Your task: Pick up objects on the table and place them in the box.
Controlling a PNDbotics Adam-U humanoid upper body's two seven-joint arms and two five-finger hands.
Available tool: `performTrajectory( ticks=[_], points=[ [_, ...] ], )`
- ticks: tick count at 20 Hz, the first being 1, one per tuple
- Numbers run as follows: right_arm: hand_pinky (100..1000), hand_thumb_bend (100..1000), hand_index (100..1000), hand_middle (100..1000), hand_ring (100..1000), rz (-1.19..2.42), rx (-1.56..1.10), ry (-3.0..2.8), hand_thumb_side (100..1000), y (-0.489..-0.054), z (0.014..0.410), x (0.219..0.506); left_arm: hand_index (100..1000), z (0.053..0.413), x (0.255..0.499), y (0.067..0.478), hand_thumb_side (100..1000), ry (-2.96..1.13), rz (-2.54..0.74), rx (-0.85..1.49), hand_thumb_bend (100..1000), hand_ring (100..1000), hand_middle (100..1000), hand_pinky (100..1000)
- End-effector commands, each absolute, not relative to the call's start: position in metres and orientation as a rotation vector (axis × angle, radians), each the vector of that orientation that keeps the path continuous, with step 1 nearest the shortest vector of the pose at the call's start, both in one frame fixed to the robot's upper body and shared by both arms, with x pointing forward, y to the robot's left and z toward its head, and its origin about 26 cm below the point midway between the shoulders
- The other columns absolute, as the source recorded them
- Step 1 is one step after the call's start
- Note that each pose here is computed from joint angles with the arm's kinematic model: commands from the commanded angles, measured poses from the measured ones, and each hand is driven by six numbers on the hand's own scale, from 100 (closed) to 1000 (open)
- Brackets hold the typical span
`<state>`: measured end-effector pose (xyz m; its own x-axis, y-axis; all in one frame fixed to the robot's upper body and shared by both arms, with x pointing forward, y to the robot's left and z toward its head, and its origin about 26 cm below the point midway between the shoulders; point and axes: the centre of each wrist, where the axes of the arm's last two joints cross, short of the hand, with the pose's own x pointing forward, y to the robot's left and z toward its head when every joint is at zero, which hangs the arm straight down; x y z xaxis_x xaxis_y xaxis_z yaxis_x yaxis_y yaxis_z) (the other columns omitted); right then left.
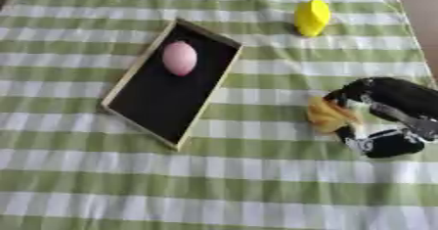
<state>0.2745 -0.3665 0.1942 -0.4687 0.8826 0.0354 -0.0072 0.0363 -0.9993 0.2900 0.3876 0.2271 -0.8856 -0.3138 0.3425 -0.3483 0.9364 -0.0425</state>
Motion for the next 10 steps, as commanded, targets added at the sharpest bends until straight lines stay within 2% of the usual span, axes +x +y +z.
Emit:
performTrajectory(
  ticks=[1, 4, 7, 10],
  points=[
    [781, 100, 495, 267, 647, 1.441, -0.991, -1.686, 227, -0.366, 0.209, 0.275, 843, 0.235, 0.287, 0.391, 569, -2.776, 0.131, 0.503, 100, 764, 683, 719],
    [758, 100, 406, 157, 599, 1.36, -1.033, -1.789, 217, -0.366, 0.212, 0.277, 843, 0.235, 0.286, 0.391, 570, -2.774, 0.13, 0.504, 100, 764, 683, 719],
    [745, 100, 365, 106, 582, 1.329, -1.063, -1.872, 216, -0.363, 0.218, 0.276, 843, 0.235, 0.286, 0.391, 570, -2.775, 0.129, 0.504, 100, 764, 683, 719],
    [738, 100, 332, 100, 569, 1.322, -1.053, -1.921, 215, -0.359, 0.222, 0.274, 843, 0.236, 0.286, 0.391, 570, -2.773, 0.128, 0.505, 100, 764, 683, 719]
  ],
)
